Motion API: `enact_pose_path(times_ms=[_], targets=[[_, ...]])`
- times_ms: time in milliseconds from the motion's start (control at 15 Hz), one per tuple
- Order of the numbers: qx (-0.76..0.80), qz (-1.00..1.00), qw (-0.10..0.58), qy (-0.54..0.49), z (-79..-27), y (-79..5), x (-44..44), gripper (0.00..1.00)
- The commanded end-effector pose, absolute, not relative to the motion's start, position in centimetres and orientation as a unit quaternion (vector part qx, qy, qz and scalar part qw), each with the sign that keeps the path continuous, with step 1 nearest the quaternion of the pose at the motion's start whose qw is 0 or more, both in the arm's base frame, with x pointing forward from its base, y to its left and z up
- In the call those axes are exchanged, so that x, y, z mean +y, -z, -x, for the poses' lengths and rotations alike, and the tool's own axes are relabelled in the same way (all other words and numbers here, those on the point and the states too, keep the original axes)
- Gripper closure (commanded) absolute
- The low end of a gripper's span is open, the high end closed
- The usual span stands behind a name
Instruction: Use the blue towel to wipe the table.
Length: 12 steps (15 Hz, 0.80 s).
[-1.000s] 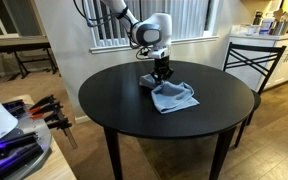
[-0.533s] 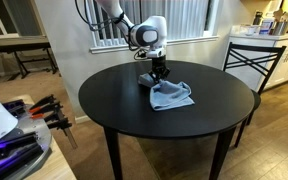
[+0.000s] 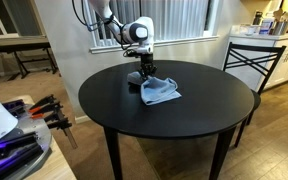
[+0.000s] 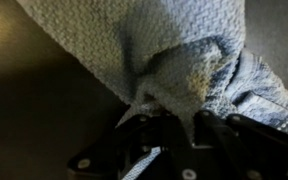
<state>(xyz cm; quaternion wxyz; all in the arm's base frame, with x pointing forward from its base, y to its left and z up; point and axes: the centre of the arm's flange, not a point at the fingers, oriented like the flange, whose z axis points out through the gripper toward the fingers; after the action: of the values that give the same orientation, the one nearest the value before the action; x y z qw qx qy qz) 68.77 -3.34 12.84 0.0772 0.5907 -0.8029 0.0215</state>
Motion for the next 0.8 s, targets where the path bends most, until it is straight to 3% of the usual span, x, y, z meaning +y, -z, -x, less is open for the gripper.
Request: enact_pose_path(times_ms=[0,467,733], targets=[[-0.754,-0.645,0.121,0.017,-66.1,-9.1,3.8,0.96],[-0.656,-0.742,0.128,0.053,-64.0,-8.2,16.0,0.96],[-0.596,-0.795,0.093,0.058,-66.1,-7.7,22.1,0.96]])
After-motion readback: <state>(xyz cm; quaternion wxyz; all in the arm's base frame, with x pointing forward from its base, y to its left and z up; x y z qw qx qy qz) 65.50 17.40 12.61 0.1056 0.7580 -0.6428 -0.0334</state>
